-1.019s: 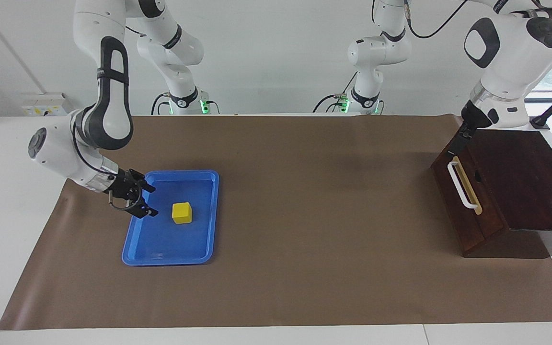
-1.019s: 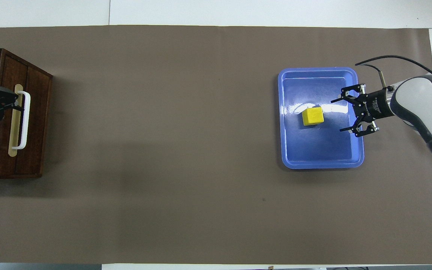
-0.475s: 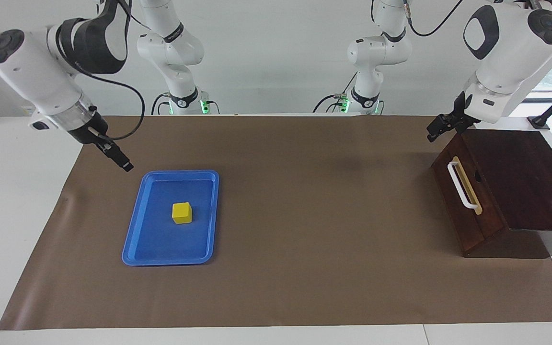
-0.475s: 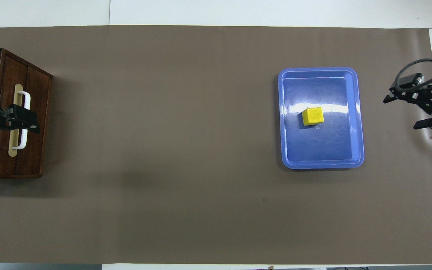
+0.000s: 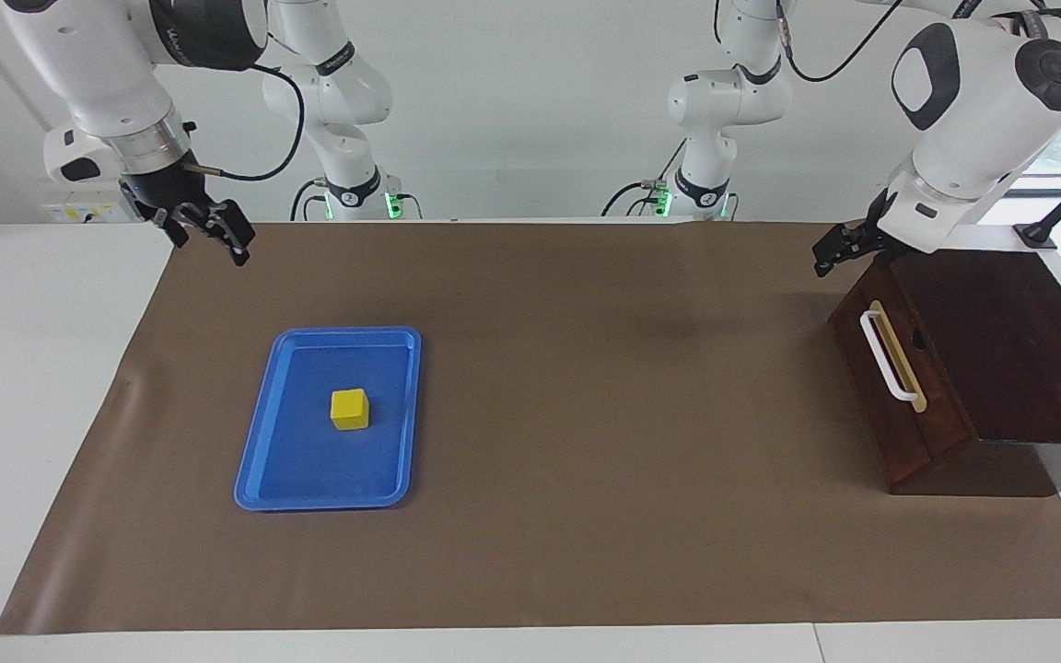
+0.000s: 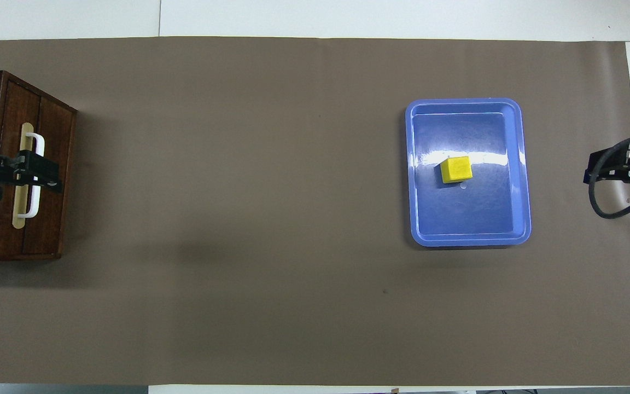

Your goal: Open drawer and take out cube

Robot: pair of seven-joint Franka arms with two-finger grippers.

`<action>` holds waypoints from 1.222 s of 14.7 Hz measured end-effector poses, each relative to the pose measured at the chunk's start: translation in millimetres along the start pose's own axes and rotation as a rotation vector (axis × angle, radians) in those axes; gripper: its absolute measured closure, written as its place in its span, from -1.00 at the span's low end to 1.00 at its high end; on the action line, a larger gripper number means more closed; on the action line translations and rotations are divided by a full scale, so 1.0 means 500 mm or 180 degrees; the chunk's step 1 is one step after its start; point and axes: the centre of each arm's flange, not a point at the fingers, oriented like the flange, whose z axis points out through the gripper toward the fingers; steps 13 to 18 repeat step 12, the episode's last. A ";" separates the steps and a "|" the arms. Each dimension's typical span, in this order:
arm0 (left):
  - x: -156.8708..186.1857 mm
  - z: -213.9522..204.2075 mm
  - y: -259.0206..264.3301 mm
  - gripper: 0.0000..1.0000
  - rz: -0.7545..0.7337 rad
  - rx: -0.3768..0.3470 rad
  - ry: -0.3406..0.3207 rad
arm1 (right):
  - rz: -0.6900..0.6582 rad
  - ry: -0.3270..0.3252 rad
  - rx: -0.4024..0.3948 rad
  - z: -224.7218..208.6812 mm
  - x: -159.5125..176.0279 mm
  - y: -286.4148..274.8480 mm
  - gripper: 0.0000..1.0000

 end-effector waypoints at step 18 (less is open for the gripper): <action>0.002 -0.014 -0.011 -1.00 0.0018 -0.0009 0.0072 | -0.0558 -0.0057 -0.0009 0.013 -0.003 -0.002 -1.00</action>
